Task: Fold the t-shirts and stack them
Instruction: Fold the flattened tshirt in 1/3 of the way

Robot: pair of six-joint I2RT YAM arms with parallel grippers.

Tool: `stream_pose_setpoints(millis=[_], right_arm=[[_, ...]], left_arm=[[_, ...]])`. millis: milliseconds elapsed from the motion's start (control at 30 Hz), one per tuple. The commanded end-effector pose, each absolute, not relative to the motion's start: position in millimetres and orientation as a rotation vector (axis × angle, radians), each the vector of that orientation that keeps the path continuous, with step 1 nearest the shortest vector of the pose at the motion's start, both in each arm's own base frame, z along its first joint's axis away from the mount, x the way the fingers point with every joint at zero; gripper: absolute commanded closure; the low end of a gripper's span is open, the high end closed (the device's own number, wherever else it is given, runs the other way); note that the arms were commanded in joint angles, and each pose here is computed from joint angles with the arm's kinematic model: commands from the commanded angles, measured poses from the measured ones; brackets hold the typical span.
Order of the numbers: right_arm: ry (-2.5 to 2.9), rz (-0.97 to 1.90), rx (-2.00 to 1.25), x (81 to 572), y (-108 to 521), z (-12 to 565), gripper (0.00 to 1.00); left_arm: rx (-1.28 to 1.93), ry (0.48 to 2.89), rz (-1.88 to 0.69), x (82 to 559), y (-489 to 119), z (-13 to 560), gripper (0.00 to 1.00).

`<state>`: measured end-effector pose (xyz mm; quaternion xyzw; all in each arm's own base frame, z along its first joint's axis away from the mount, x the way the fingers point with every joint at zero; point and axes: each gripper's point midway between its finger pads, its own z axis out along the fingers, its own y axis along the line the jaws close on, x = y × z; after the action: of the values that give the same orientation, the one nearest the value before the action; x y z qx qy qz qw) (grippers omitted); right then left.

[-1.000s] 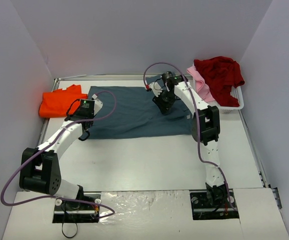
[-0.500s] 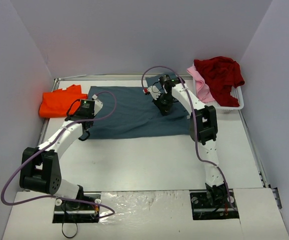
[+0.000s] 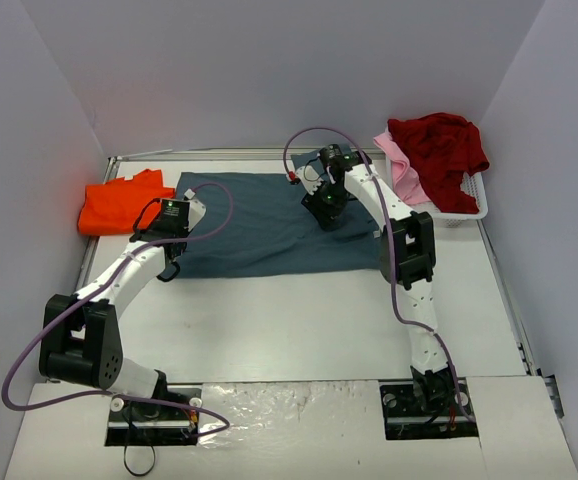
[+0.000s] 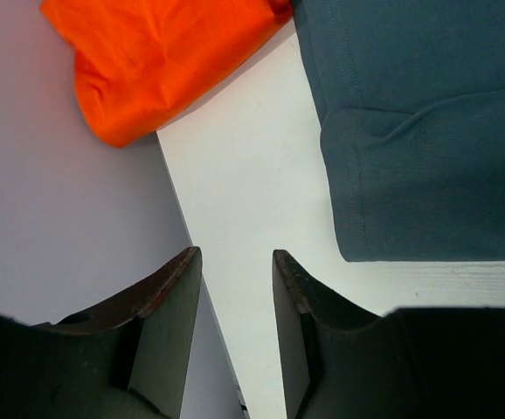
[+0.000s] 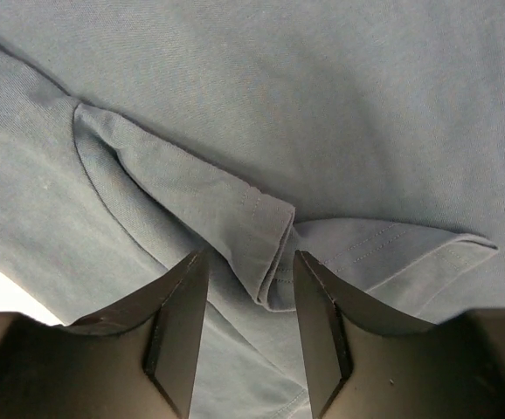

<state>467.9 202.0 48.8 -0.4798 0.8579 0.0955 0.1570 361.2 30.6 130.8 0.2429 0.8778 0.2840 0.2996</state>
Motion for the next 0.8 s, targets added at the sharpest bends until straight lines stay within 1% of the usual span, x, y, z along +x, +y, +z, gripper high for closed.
stream_pose_setpoints(millis=[0,267,400,500,567,600,767], right_arm=[[2.478,0.258,-1.390,461,198,53,0.60],[2.495,0.238,-1.385,464,194,44,0.59],[2.502,0.233,-1.389,463,193,43,0.62],[2.505,0.236,-1.392,463,193,40,0.69],[2.508,0.242,-1.392,462,193,40,0.70],[2.505,0.243,-1.393,462,193,41,0.73],[2.515,0.246,-1.399,459,193,37,0.73]], left_arm=[[0.626,2.338,0.750,358,32,132,0.63],[0.631,2.342,0.746,358,32,131,0.63],[0.635,2.344,0.745,358,32,130,0.64],[0.637,2.345,0.744,358,32,129,0.64],[0.635,2.344,0.741,358,31,129,0.63],[0.637,2.345,0.744,358,32,129,0.63],[0.638,2.346,0.742,357,31,129,0.63]])
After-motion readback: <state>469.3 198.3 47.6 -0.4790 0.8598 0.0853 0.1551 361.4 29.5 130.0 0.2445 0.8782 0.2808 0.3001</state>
